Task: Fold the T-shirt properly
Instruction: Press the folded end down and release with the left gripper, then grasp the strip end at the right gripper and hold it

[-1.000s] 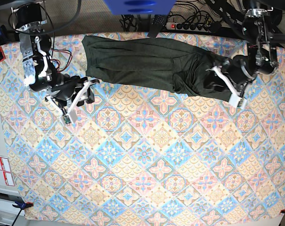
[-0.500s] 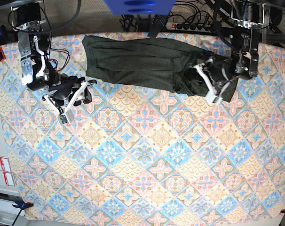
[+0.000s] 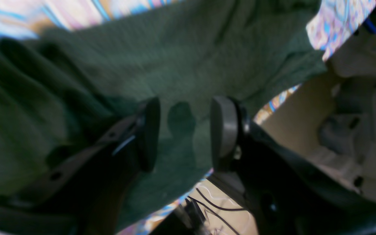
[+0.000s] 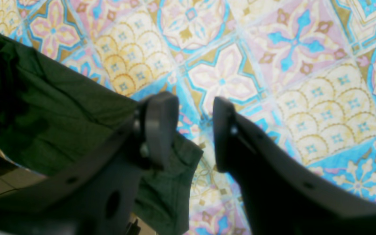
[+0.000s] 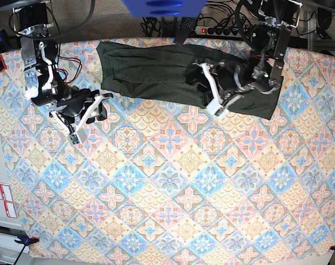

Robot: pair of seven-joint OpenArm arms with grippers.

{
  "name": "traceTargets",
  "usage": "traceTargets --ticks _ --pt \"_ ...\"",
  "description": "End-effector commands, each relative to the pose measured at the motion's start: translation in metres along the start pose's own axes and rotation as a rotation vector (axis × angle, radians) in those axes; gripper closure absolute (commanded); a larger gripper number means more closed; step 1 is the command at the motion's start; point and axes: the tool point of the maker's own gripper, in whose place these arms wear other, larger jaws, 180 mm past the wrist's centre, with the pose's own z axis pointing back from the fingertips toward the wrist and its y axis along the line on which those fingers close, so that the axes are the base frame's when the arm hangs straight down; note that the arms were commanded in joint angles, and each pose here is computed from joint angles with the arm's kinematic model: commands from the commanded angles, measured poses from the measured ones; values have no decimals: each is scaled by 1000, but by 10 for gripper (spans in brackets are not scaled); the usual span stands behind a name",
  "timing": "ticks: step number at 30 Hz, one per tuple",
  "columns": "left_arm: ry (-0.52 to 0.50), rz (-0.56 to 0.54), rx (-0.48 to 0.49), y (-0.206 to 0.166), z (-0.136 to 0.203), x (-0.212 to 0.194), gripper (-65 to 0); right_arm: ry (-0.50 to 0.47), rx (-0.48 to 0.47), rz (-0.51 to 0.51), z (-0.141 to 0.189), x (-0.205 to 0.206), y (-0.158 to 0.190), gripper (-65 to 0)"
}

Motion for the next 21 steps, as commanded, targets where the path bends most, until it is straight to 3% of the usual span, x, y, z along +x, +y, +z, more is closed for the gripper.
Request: traceTargets --ticks 1,13,21 --pt "-51 -13 43 13 17 14 -248 -6 -9 9 5 1 -5 -221" --pt "-243 144 341 104 106 27 -248 177 -33 -95 1 -80 -17 -223" --pt "-280 182 402 122 126 25 -248 286 -48 -150 -6 -122 -27 -231"
